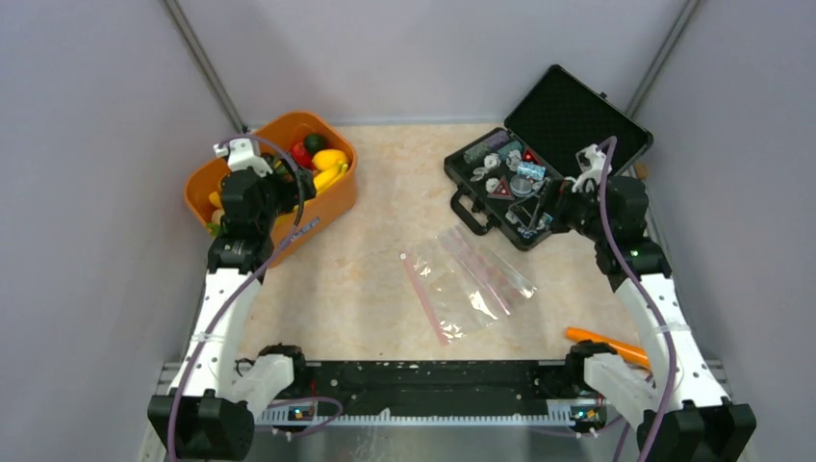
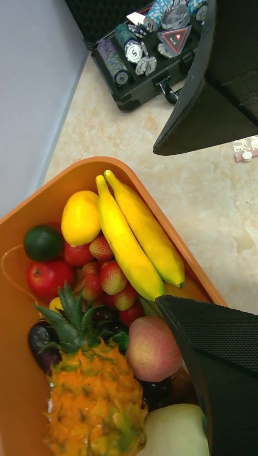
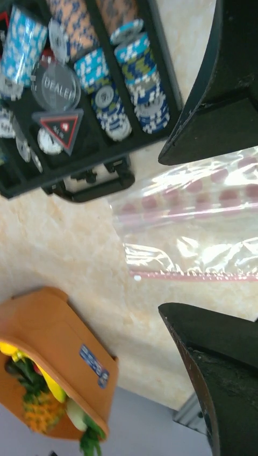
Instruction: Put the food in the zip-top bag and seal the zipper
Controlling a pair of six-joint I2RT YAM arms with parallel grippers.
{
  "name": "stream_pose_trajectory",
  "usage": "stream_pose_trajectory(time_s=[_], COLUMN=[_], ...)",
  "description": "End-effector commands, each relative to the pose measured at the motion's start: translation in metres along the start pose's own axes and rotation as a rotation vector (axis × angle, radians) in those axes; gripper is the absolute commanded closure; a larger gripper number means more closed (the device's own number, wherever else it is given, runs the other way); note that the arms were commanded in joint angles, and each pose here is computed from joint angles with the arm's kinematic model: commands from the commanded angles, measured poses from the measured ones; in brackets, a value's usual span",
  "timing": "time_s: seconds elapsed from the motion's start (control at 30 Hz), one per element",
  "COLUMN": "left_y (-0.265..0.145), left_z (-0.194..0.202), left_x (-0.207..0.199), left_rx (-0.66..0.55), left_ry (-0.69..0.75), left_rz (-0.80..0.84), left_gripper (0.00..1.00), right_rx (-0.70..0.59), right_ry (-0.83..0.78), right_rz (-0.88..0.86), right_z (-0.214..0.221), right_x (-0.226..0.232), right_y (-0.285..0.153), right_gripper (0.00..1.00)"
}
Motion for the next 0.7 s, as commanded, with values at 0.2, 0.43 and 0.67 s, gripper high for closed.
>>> stream_pose_trajectory(time_s=[0.2,0.43,0.67], left_y=[-0.026,-0.020,0.021], left_z=[-0.026,-0.015,0.032], left_x=[-0.009,-0.032,-0.020], left_rx=[-0.157,-0.050,0.317], left_ry=[-0.191,0.023,0.080], left_rz=[0.038,0.297,0.234], left_gripper=[0.01,0.01,0.01], right_rx=[0.228,0.403,0.417], right_ry=[-0.167,-0.147,-0.139], right_rz=[-0.144,-0.153,-0.152], right_z=[0.049,0.101,0.109], right_x=[0.059,0.059,0.056], right_y=[0.023,0.035,0.033], right_gripper=[0.01,0.01,0.01])
Point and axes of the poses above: each gripper's point midway between its finger pads, its own y axis out along the fingers, its own x axis along the line the jaws close on, z = x × y, the point moved 6 cm from there along -y, back along the fingers, and after that the axes turned 12 degrees about y, right-handed, at the moved point
